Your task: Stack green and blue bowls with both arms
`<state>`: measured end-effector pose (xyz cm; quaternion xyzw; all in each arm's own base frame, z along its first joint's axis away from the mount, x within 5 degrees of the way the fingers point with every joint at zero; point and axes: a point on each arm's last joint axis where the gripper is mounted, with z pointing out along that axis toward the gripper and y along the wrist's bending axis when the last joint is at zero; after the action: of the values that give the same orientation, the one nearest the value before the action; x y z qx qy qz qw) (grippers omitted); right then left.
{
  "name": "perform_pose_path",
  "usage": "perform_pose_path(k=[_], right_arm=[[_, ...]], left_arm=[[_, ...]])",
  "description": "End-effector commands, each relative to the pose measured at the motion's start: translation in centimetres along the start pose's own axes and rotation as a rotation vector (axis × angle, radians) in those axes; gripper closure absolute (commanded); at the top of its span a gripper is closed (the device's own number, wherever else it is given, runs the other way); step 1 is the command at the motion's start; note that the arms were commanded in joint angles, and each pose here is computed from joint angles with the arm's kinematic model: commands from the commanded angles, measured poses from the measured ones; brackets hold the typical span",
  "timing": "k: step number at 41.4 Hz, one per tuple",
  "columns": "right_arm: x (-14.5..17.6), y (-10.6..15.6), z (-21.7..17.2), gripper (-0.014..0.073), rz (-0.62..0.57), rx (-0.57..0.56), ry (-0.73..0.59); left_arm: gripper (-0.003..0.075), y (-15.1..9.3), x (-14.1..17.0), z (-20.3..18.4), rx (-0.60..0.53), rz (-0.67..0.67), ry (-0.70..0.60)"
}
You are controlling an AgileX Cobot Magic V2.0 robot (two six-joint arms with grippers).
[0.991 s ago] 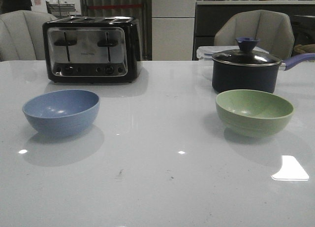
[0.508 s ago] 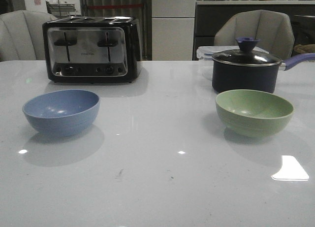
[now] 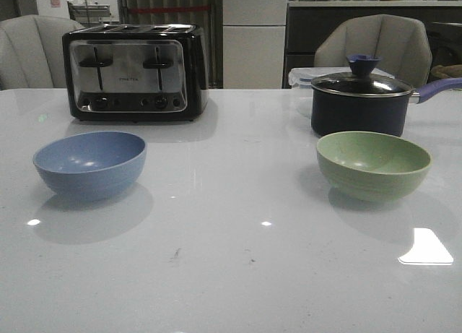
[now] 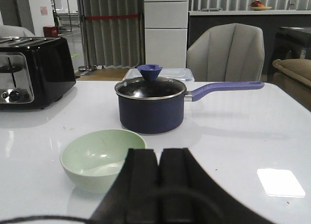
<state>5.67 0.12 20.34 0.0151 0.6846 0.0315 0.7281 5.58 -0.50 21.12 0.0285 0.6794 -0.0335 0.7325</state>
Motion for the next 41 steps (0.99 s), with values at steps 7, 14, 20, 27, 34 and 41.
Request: perform_pose_path(k=[7, 14, 20, 27, 34, 41], right_arm=[[-4.8, 0.3, -0.9, 0.0567, -0.013, -0.004, -0.172], [-10.0, 0.6, -2.3, 0.0567, -0.021, -0.005, -0.194], [-13.7, 0.9, -2.1, 0.0567, -0.022, 0.0, -0.106], [-16.1, 1.0, -0.3, 0.0567, -0.021, 0.01, 0.073], [-15.1, 0.9, 2.4, 0.0567, -0.02, 0.023, 0.305], [-13.3, 0.8, 4.6, 0.0567, -0.019, 0.034, 0.502]], left_arm=[[0.0627, 0.1, -4.3, -0.8, -0.006, -0.01, -0.195], [0.0627, -0.2, -10.2, -2.2, 0.013, -0.007, -0.212], [0.0627, -0.3, -14.4, -2.2, 0.03, -0.003, -0.139], [0.0627, -0.5, -17.3, -0.6, 0.048, 0.002, 0.032], [0.0627, -0.6, -16.3, 1.9, 0.059, 0.002, 0.23], [0.0627, -0.7, -14.7, 3.6, 0.069, 0.0, 0.419]])
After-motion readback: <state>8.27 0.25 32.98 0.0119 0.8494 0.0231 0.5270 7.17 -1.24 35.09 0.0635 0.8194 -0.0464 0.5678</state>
